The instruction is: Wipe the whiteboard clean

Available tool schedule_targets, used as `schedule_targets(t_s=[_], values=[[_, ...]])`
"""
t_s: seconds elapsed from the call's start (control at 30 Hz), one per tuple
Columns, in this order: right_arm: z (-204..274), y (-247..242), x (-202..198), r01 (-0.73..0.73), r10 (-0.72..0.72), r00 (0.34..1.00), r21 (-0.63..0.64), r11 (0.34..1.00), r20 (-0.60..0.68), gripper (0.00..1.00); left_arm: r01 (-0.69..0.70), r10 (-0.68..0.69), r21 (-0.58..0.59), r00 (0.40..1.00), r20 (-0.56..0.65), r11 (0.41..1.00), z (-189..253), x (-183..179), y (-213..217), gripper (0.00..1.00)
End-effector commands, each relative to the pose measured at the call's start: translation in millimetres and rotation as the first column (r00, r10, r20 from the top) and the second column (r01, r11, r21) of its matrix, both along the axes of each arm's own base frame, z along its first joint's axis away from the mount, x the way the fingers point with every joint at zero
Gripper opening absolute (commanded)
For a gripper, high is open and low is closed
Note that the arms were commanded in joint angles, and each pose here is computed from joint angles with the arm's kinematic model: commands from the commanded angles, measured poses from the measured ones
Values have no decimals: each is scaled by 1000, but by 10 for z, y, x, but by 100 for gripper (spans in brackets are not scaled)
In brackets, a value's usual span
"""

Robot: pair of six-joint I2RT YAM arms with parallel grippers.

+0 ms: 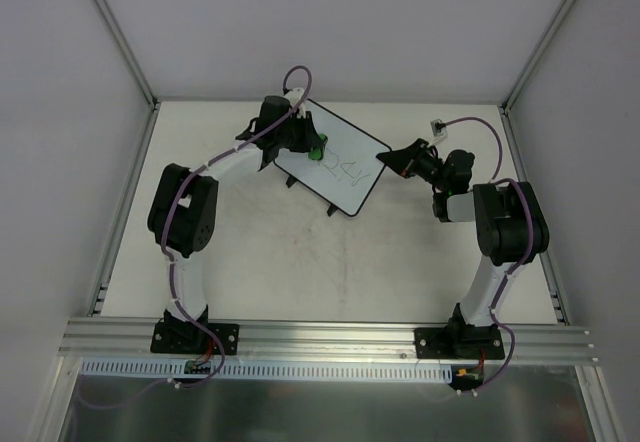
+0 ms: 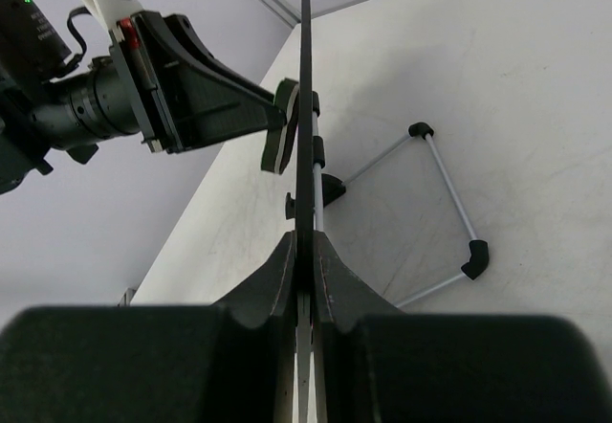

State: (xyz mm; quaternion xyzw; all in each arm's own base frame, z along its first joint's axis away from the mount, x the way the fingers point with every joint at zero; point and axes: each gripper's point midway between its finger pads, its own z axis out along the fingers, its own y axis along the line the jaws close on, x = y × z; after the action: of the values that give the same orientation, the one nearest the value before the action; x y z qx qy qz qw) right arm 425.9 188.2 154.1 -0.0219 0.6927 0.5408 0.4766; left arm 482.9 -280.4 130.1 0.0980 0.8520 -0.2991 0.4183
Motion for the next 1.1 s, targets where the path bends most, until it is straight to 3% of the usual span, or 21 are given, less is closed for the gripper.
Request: schedule_targets(t_s=[0.0,0.2,0.5,0.73,1.07], values=[[789,116,-139,-71,64,935,7,997,349,0,48,-48,3,999,9,999,110,73,-157,0],[778,118,-135,-72,66,935,6,997,347,0,55,-55,0,997,47,998,336,133,-182,0],[779,117,-126,-71,64,935,7,997,348,0,66,-65,29,997,-43,997,-76,-87,-131,0],[777,118,-131,-72,66,936,7,997,346,0,90,-82,54,988,-127,994,-566,-448,-101,0],[785,126,-140,-76,69,935,7,997,348,0,117,-110,27,978,-179,993,-919,-1097,-80,0]])
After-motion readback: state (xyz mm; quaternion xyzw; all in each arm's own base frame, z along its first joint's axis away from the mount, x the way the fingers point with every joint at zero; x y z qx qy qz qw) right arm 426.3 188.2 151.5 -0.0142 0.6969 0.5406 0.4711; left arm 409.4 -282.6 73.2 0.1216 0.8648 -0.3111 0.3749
